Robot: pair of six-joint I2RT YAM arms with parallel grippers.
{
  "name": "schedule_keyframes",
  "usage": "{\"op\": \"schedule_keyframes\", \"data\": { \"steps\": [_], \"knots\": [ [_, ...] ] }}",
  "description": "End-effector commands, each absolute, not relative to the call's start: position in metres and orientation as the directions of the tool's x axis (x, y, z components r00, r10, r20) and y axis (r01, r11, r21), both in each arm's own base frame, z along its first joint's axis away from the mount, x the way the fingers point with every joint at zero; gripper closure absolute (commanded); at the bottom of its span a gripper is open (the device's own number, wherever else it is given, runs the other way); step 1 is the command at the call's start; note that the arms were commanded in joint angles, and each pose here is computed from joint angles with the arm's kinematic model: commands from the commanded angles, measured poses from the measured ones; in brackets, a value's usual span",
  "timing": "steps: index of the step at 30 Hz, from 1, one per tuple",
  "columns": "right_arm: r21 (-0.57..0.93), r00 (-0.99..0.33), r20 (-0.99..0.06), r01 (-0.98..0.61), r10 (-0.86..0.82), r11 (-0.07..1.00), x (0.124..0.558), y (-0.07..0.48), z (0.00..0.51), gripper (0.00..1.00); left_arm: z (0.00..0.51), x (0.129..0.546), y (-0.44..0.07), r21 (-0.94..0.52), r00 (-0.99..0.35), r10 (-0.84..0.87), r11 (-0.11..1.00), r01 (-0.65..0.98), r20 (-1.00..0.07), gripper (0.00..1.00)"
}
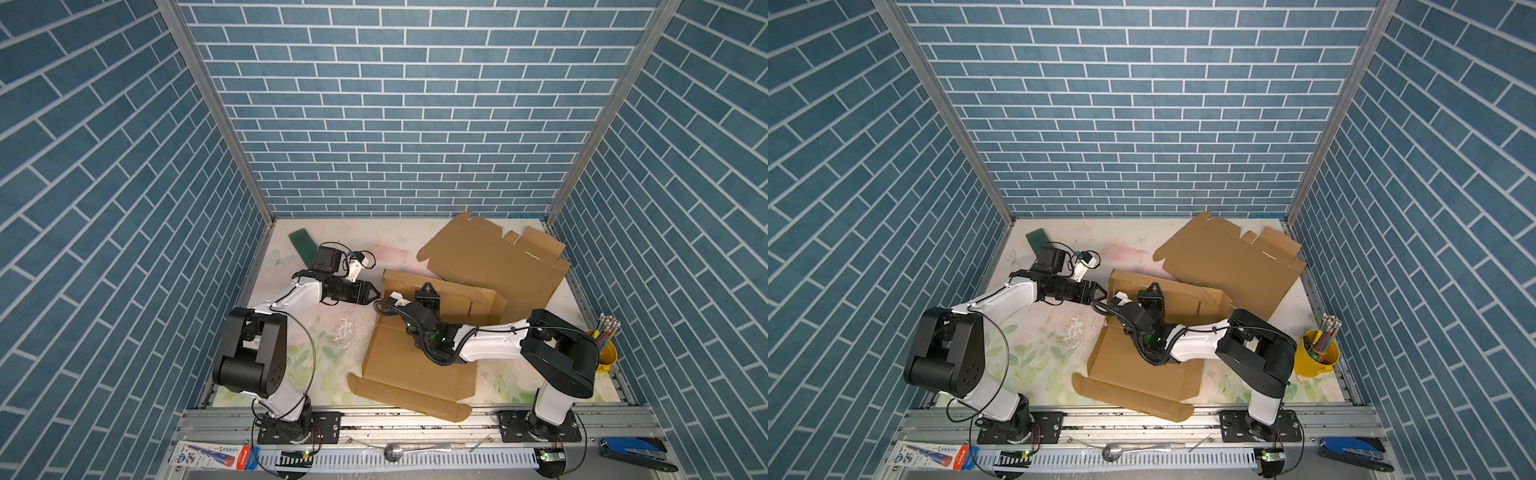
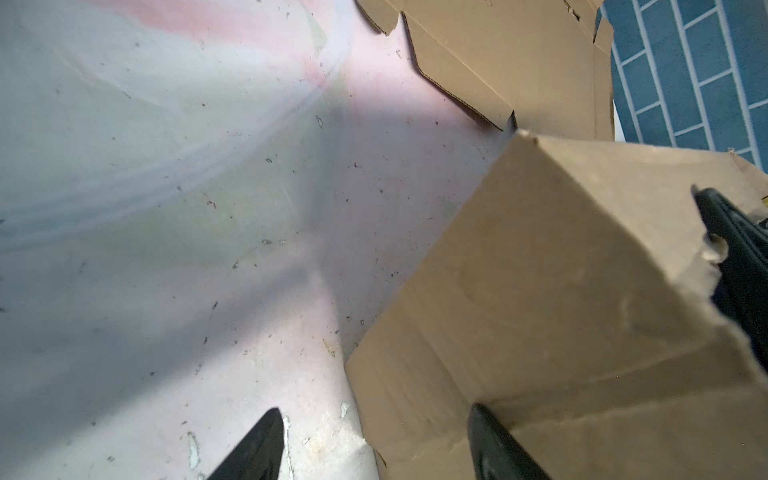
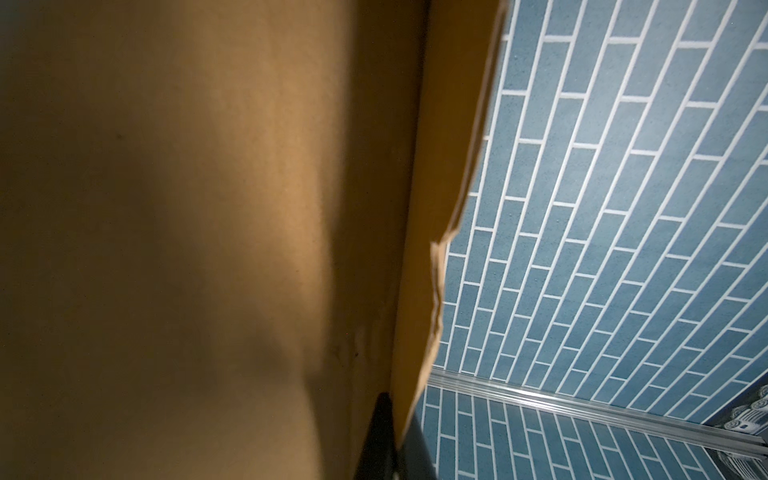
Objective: Fold the paper box
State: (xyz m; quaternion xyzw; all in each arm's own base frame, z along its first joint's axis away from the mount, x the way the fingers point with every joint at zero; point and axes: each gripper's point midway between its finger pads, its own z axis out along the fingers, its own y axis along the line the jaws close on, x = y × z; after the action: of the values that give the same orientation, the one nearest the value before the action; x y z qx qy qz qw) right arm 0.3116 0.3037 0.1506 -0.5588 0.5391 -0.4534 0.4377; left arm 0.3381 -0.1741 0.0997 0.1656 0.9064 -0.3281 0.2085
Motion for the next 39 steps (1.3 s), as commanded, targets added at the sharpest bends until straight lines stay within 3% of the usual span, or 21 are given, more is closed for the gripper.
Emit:
{"op": "schedule_keyframes", "data": {
  "steps": [1,7,15,29,39],
  "knots": [
    [-0.957,0.054,0.039,-0.285,-0.998,-0.053,0.313,0.305,0.141,1.00,0.104,0.319,-0.184,-0.601,-0.885,0.169,0.677,0.424,-0.434,0.28],
    [-0.955,0.059,0.022,-0.295,-0.998,-0.038,0.316,0.306,0.145,1.00,0.090,0.308,-0.180,-0.599,-0.893,0.158,0.691,0.405,-0.422,0.27],
    [-0.954,0.063,0.017,-0.299,-0.998,-0.035,0.315,0.306,0.144,1.00,0.101,0.332,-0.200,-0.502,-0.815,0.183,0.708,0.497,-0.550,0.28],
    [-0.949,0.078,-0.070,-0.312,-0.994,0.042,0.301,0.307,0.166,1.00,0.083,0.320,-0.199,-0.344,-0.774,0.269,0.778,0.525,-0.573,0.37],
    [-0.968,0.128,-0.060,-0.251,-0.990,0.026,0.286,0.317,0.187,1.00,0.087,0.309,-0.189,-0.316,-0.760,0.256,0.796,0.516,-0.598,0.36]
  ]
}}
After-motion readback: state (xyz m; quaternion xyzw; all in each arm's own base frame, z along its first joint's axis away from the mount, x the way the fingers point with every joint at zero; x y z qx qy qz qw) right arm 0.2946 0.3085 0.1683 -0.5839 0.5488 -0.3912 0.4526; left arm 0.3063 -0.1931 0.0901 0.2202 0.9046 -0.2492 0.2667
